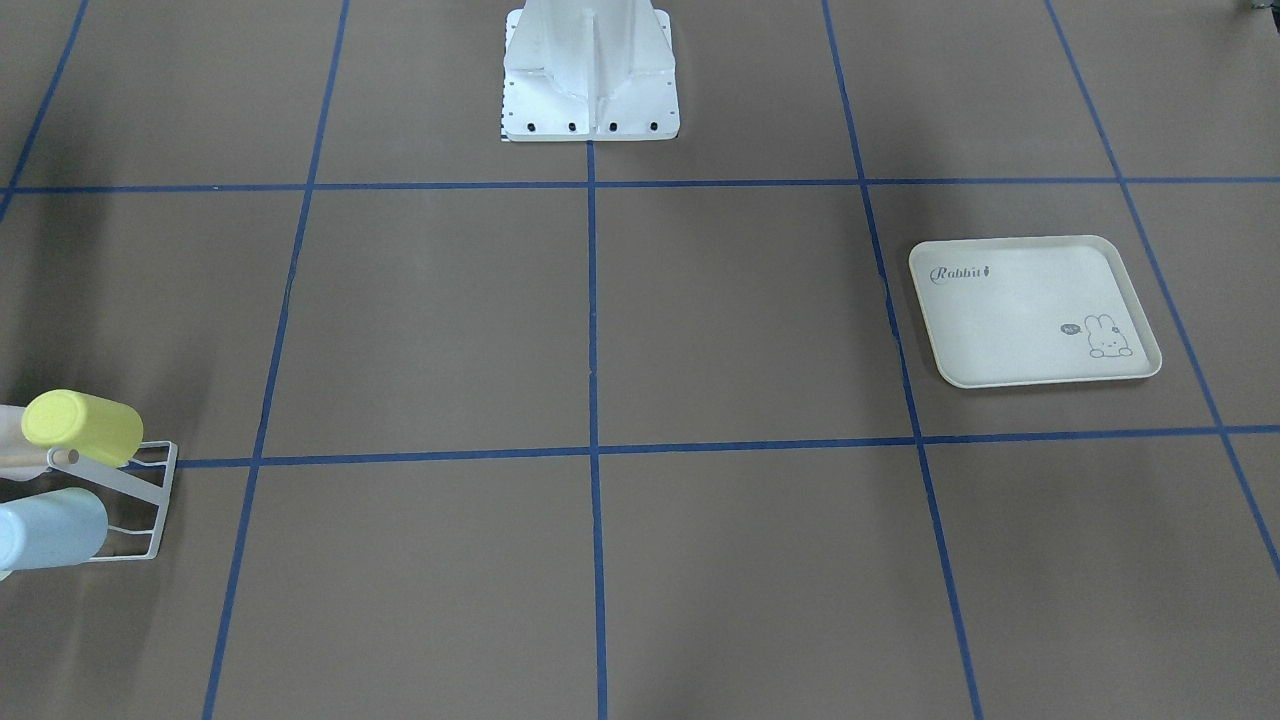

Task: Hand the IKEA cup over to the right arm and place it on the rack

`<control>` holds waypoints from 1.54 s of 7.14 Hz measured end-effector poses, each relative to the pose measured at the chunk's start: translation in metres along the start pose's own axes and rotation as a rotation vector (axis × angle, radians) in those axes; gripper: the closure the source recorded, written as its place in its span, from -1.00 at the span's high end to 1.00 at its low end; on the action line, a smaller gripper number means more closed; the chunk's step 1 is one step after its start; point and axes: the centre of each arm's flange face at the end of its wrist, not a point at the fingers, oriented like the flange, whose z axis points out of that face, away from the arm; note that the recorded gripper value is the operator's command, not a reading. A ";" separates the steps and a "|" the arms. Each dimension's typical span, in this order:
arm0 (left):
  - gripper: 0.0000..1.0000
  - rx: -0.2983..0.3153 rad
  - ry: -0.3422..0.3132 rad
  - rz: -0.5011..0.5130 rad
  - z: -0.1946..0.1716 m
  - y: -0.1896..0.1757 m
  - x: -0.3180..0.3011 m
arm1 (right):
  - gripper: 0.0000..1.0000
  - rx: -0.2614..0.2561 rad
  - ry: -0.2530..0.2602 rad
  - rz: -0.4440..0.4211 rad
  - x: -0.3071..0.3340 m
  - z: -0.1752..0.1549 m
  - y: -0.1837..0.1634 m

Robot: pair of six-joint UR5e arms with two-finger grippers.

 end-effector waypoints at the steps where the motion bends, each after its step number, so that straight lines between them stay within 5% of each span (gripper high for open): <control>1: 1.00 0.000 0.000 0.000 0.000 0.000 0.000 | 1.00 -0.006 0.004 0.033 0.016 0.004 0.004; 11: 1.00 0.002 -0.003 0.000 -0.001 -0.001 -0.001 | 1.00 0.026 0.008 0.106 0.048 -0.008 0.003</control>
